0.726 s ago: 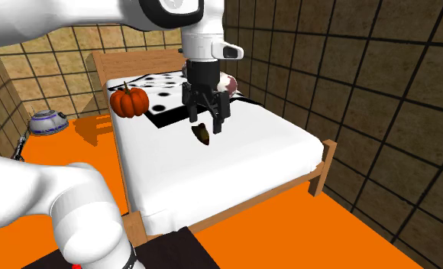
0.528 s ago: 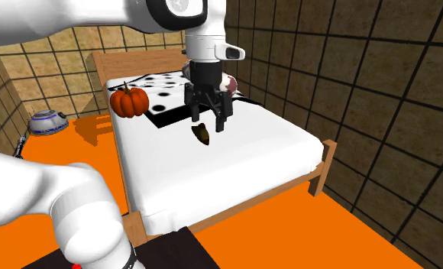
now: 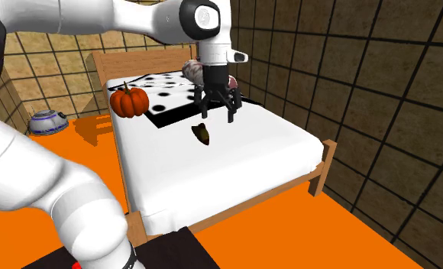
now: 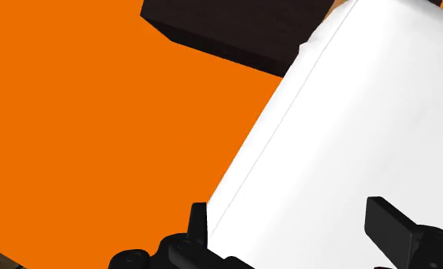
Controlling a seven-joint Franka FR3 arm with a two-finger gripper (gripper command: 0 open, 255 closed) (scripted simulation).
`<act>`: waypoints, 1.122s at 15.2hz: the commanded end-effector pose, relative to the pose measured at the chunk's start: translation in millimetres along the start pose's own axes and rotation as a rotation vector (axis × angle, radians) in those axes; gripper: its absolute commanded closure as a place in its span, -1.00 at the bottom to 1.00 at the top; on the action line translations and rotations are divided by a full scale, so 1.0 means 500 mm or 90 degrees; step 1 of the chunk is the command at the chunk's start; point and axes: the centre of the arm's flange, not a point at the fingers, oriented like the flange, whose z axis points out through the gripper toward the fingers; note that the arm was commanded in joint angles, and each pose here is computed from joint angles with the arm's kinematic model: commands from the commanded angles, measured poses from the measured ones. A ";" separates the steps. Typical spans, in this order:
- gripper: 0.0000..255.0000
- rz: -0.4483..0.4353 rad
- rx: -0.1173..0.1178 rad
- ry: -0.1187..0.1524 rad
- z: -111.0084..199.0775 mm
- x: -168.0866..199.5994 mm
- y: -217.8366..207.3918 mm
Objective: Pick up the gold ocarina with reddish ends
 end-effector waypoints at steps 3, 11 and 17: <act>-1.00 -0.082 -0.021 -0.009 0.031 0.095 -0.053; -1.00 -0.244 -0.064 -0.029 0.089 0.261 -0.197; -1.00 -0.365 -0.096 -0.043 0.143 0.358 -0.326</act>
